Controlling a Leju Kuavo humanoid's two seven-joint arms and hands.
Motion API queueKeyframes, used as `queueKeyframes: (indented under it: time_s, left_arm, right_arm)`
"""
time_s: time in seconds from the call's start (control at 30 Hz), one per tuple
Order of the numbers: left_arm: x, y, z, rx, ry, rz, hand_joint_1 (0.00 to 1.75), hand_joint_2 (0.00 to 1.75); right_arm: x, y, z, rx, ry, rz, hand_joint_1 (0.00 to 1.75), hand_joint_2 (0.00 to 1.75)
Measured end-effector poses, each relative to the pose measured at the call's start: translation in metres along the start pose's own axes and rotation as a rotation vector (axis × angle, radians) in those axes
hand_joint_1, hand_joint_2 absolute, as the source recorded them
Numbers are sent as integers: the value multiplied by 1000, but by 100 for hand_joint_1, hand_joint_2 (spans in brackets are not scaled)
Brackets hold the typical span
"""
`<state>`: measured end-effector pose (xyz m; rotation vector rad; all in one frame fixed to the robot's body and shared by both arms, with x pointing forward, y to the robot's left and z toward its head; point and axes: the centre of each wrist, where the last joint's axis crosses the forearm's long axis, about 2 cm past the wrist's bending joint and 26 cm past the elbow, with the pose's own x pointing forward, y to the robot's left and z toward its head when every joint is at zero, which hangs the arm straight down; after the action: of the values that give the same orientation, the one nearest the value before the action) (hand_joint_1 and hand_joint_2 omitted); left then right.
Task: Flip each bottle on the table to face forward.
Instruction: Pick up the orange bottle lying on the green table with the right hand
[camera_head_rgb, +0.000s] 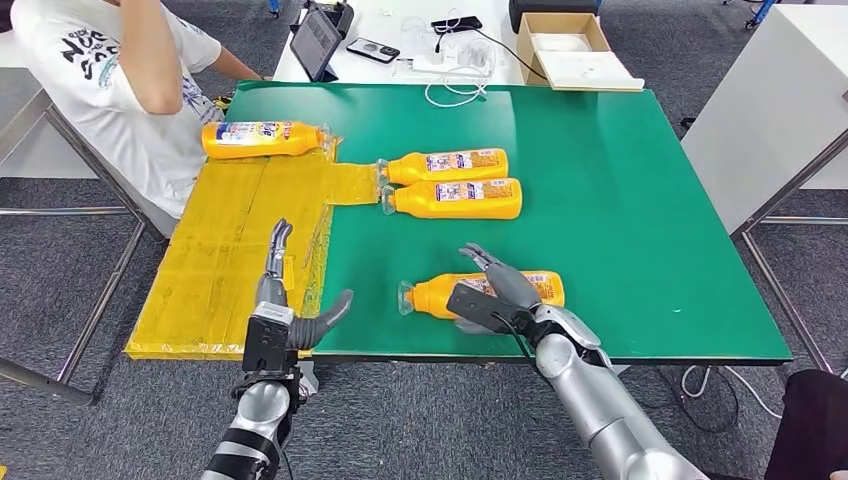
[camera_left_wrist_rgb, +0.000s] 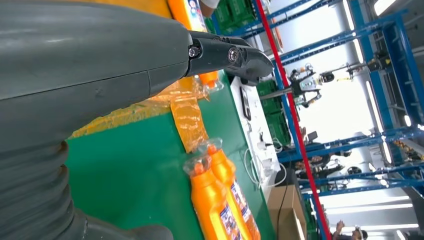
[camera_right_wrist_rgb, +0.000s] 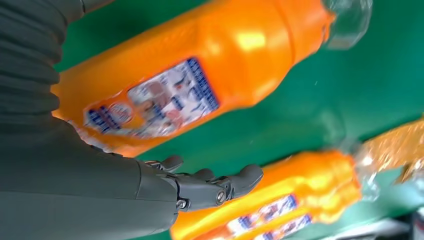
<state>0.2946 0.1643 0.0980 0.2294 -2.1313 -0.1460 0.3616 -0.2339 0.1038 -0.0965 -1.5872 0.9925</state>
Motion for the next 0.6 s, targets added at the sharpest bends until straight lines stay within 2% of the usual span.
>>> queueKeyframes:
  time_s: [0.2,0.43,0.6]
  left_arm:
    - [-2,-7,-3,-23,9,18,0,175]
    - [-6,-11,-3,-40,32,45,0,175]
    - [-7,-13,-2,-45,46,47,0,175]
  right_arm:
    - [-2,-2,-6,114,3,-12,0,175]
    - [-24,-29,5,178,84,55,0,175]
    - [-40,-51,21,165,150,124,0,175]
